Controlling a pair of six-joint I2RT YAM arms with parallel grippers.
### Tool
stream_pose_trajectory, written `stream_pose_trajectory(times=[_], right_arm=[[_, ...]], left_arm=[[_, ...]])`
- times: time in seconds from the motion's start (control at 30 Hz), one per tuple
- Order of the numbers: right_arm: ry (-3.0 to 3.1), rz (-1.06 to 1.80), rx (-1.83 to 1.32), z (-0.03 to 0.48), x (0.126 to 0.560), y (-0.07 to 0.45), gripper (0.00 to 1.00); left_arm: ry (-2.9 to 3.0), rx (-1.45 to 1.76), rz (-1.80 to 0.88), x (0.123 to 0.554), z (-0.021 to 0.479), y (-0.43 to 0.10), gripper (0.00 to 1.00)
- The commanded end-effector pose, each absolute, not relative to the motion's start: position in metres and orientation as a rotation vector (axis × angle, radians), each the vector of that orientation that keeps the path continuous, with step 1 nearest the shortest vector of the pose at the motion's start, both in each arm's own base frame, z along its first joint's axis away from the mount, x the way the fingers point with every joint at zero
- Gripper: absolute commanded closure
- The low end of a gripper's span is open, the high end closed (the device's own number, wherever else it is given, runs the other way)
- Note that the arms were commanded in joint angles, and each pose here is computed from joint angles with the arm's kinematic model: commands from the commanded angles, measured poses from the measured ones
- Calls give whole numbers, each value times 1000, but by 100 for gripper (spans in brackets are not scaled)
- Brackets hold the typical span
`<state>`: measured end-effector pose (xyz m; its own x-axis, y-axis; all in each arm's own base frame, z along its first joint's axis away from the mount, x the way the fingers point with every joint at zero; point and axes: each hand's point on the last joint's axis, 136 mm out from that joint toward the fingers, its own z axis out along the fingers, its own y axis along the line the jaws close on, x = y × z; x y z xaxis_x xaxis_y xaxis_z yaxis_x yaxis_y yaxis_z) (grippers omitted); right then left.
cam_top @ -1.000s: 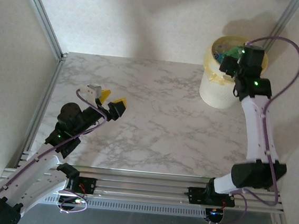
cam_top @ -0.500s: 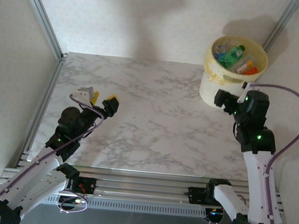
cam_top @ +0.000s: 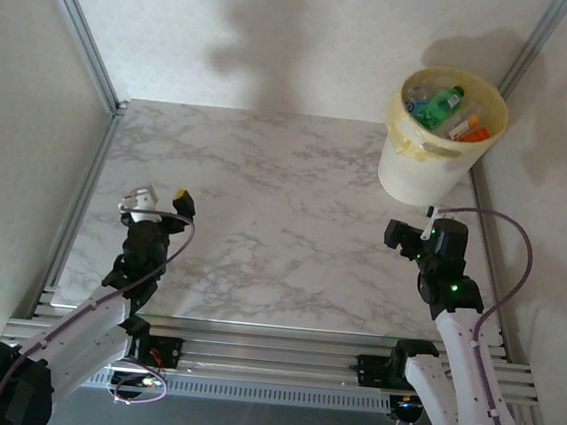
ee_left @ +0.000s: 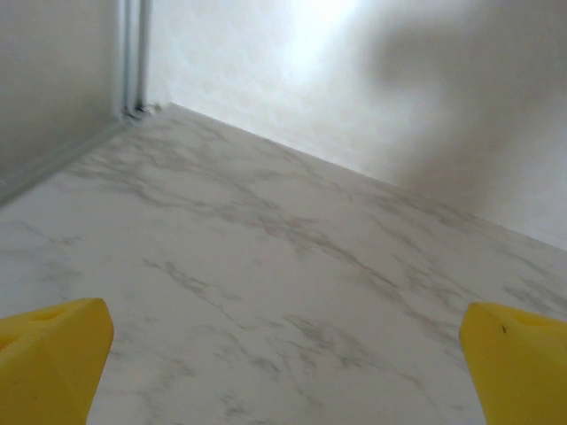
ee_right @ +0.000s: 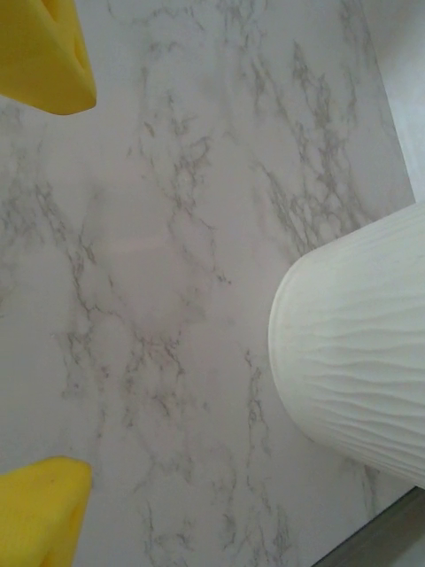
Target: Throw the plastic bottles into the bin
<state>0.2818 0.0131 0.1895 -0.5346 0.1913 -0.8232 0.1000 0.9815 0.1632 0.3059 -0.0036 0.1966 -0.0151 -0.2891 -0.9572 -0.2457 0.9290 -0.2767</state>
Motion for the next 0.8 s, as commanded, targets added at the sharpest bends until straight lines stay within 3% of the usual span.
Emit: stream_pose_trajectory(times=[0.0, 0.2, 0.77], right_arm=[[1970, 67, 185, 207, 301, 6, 1], [1888, -4, 167, 186, 308, -2, 1], [1716, -57, 35, 149, 335, 5, 1]], left_arm=[[1451, -446, 111, 297, 219, 23, 0], [1481, -409, 201, 300, 197, 37, 0], [1518, -177, 49, 336, 154, 21, 0]])
